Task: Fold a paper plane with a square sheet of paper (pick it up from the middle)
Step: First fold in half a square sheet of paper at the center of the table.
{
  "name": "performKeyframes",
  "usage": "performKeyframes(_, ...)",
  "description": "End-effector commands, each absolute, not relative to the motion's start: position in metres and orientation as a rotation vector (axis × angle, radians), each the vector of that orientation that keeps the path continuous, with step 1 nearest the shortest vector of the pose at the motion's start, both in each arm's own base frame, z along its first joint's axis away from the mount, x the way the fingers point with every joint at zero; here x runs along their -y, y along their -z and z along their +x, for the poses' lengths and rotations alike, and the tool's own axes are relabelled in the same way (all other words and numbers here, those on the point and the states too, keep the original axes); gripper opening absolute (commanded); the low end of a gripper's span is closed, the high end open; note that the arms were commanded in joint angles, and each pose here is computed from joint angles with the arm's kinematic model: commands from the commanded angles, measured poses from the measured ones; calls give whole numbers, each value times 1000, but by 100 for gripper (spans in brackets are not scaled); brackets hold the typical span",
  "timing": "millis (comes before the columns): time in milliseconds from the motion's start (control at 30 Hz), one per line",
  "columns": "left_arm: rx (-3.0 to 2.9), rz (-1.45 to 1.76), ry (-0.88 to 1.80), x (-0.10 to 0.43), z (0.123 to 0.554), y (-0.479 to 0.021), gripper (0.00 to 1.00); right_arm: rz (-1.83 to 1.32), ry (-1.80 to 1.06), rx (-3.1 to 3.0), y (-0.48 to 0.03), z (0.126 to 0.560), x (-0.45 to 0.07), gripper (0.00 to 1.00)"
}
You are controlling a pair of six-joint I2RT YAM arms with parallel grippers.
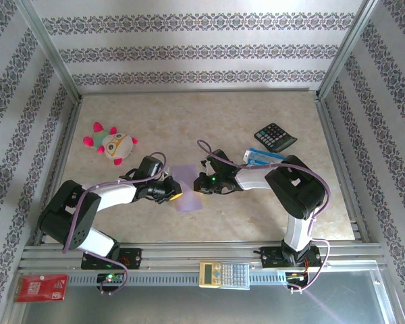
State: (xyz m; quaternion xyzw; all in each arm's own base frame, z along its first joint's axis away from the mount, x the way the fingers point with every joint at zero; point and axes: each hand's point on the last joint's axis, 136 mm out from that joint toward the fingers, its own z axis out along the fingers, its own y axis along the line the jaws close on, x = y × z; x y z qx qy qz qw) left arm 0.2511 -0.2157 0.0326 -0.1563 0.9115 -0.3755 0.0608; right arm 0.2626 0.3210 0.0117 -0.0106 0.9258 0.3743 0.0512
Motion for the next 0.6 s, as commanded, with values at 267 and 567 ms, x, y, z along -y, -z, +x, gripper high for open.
performKeyframes(267,-2760,-495,1170,221,248,-21,12,121,-701,-3092,57,223,-256,0)
performKeyframes(567,-2776,-518,1162,213,242,-8,12,125,-694,-3093,58,223,-255,0)
